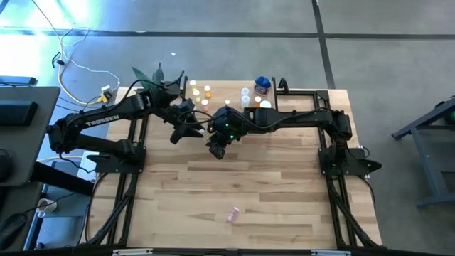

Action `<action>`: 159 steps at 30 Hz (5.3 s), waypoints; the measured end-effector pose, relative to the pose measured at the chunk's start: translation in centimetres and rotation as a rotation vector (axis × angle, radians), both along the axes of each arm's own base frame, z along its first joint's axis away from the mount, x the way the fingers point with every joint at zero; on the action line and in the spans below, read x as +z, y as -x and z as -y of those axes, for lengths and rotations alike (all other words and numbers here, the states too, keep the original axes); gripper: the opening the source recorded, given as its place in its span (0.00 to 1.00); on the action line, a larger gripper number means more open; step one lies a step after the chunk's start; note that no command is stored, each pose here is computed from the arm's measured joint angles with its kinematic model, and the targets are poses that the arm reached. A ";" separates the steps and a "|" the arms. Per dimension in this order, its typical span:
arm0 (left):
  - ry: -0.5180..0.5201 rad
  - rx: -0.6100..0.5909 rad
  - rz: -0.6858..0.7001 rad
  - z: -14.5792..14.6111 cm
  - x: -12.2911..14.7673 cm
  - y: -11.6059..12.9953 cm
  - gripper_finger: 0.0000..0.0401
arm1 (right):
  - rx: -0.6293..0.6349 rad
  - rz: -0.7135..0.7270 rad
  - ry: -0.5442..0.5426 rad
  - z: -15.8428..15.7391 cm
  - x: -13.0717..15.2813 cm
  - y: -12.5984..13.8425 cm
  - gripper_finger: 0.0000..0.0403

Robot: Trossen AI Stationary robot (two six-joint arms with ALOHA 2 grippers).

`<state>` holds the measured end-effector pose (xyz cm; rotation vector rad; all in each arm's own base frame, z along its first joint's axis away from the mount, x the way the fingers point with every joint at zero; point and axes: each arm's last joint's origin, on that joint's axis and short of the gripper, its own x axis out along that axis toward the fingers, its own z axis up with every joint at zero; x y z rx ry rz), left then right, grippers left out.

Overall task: Pick and place medicine bottles onto shelf by color
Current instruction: Put the small yellow pill bottle on the shelf

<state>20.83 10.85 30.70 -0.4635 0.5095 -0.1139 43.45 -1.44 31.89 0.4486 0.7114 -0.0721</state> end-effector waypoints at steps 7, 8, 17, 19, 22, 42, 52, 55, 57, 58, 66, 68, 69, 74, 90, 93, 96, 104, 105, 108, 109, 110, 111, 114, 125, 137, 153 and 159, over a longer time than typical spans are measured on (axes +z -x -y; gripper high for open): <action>-0.003 -0.004 0.002 0.0 0.0 0.0 0.26 | 0.005 0.000 -0.005 0.0 0.0 0.0 0.18; -0.002 -0.006 0.003 0.0 0.0 0.0 0.26 | 0.005 0.000 -0.005 0.0 0.0 0.0 0.18; 0.011 -0.014 0.005 0.1 0.0 0.0 0.29 | 0.005 0.000 -0.019 0.0 0.0 0.0 0.19; 0.011 -0.015 0.006 0.1 0.0 0.0 0.28 | 0.007 0.001 -0.018 -0.1 0.0 0.0 0.22; 0.012 -0.016 0.007 0.1 0.0 0.0 0.28 | 0.013 0.001 -0.011 -0.1 0.0 0.0 0.29; -0.289 0.216 -0.100 -0.8 2.7 0.5 0.29 | -0.068 -0.053 0.049 3.2 2.3 2.9 0.47; -0.529 0.429 -0.139 -2.7 6.0 1.5 0.29 | -0.203 -0.015 0.172 6.4 4.5 4.9 0.47; -0.538 0.467 -0.129 -3.7 7.1 1.6 0.29 | -0.231 -0.002 0.175 7.3 5.2 5.7 0.47; -0.547 0.491 -0.116 -4.4 7.8 1.6 0.29 | -0.245 0.000 0.180 7.8 5.6 6.1 0.47; -0.548 0.502 -0.116 -4.7 8.0 1.5 0.29 | -0.248 0.005 0.186 8.1 5.8 6.3 0.47; -0.516 0.524 -0.187 -7.5 8.6 -0.1 0.29 | -0.263 -0.025 0.219 9.9 6.0 7.4 0.47; -0.493 0.508 -0.234 -8.1 8.4 -0.7 0.29 | -0.279 -0.035 0.219 10.5 5.9 7.7 0.47; -0.485 0.497 -0.255 -8.4 8.3 -1.0 0.29 | -0.287 -0.039 0.218 10.8 5.9 7.8 0.47; -0.458 0.470 -0.319 -9.7 8.1 -2.5 0.29 | -0.323 -0.064 0.215 12.2 5.7 8.4 0.47; -0.372 0.457 -0.421 -12.6 5.8 -5.8 0.29 | -0.368 -0.076 0.234 14.5 5.7 9.4 0.47; -0.365 0.451 -0.435 -12.8 5.2 -6.2 0.29 | -0.366 -0.075 0.242 14.6 5.7 9.5 0.47; -0.358 0.438 -0.455 -13.1 4.4 -6.7 0.29 | -0.367 -0.065 0.245 14.6 5.8 9.4 0.47; -0.366 0.437 -0.520 -13.8 2.6 -7.7 0.29 | -0.373 -0.057 0.241 14.6 5.9 9.4 0.47; -0.372 0.442 -0.535 -13.9 2.4 -7.8 0.29 | -0.373 -0.057 0.241 14.6 5.9 9.4 0.47; -0.375 0.445 -0.559 -14.1 1.9 -7.9 0.29 | -0.373 -0.057 0.240 14.6 5.9 9.4 0.47; -0.381 0.440 -0.565 -14.1 1.8 -7.9 0.29 | -0.373 -0.057 0.240 14.6 5.9 9.3 0.47; -0.386 0.434 -0.568 -14.1 1.8 -7.9 0.29 | -0.373 -0.057 0.240 14.6 5.8 9.3 0.47; -0.394 0.431 -0.571 -14.1 1.8 -7.9 0.29 | -0.373 -0.057 0.240 14.6 5.8 9.3 0.47; -0.404 0.425 -0.571 -14.1 1.8 -7.9 0.29 | -0.374 -0.057 0.239 14.6 5.8 9.3 0.47; -0.442 0.377 -0.569 -13.6 1.8 -8.4 0.29 | -0.372 -0.058 0.240 14.6 5.8 9.3 0.47; -0.484 0.358 -0.613 -13.1 1.5 -8.8 0.29 | -0.372 -0.058 0.241 14.6 5.8 9.3 0.47; -0.446 0.327 -0.623 -12.9 1.2 -8.7 0.29 | -0.372 -0.059 0.241 14.6 5.8 9.4 0.47; -0.443 0.307 -0.627 -12.4 1.1 -8.9 0.29 | -0.373 -0.058 0.240 14.6 5.8 9.4 0.47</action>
